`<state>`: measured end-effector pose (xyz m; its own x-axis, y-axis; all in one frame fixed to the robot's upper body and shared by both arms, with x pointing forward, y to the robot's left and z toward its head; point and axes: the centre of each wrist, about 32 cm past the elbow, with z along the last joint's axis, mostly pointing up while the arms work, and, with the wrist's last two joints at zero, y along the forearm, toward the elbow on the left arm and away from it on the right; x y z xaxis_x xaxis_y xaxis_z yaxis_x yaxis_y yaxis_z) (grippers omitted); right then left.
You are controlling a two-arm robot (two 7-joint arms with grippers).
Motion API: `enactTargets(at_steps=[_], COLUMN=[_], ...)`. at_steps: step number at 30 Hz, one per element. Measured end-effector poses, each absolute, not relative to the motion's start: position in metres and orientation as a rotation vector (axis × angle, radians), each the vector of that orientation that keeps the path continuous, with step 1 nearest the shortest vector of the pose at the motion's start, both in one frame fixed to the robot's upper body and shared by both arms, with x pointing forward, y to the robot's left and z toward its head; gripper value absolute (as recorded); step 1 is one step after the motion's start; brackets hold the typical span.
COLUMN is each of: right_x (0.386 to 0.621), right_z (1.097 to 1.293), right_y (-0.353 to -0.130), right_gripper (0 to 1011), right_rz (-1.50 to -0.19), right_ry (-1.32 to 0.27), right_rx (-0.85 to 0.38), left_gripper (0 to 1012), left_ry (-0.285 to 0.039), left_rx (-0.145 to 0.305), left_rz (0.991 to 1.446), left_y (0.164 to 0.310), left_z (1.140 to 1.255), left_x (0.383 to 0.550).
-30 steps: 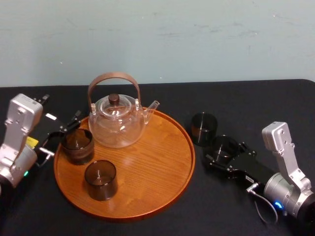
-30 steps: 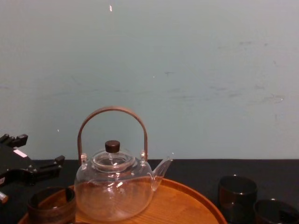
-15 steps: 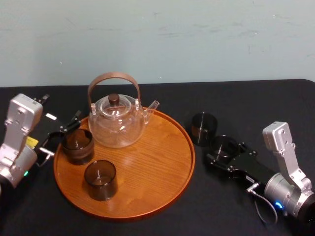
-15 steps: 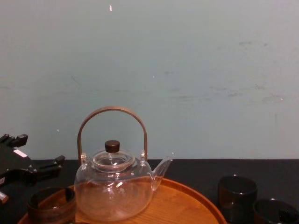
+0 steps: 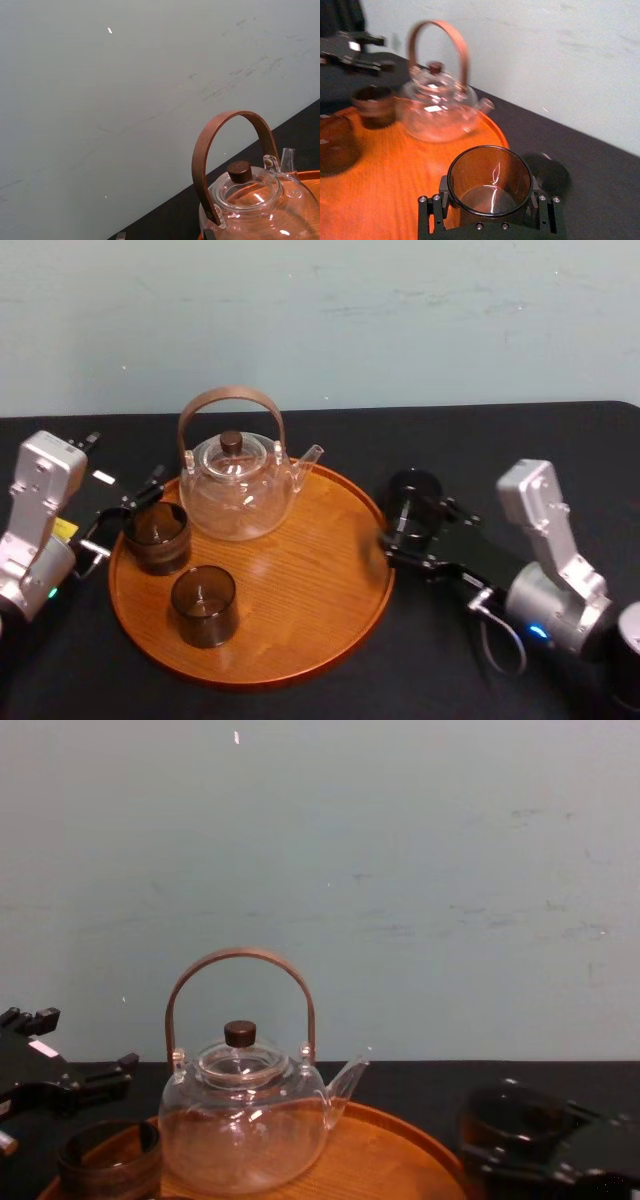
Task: Pick up the glass from the table and place it on the tray.
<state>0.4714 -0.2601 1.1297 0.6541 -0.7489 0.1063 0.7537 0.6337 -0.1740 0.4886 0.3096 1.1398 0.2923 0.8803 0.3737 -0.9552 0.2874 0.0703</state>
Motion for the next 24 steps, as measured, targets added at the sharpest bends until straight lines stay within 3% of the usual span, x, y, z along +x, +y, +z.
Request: enactTargets(at_steps=[9,24], right_x=[0.489,0.507], right_z=[1.138,1.124], right_y=[-0.226,-0.189], right_gripper=[905,905], right_rz=[-0.726,-0.596], right_ry=[-0.062,-0.046], right_rx=[-0.189,-0.184], left_gripper=[1001,1001], left_ry=[-0.285,-0.285], left_rx=[0.304,0.304], left_rz=[1.248,1.248], left_y=[0.310,0.310], left_z=[1.140,1.140], left_x=[0.489,0.489])
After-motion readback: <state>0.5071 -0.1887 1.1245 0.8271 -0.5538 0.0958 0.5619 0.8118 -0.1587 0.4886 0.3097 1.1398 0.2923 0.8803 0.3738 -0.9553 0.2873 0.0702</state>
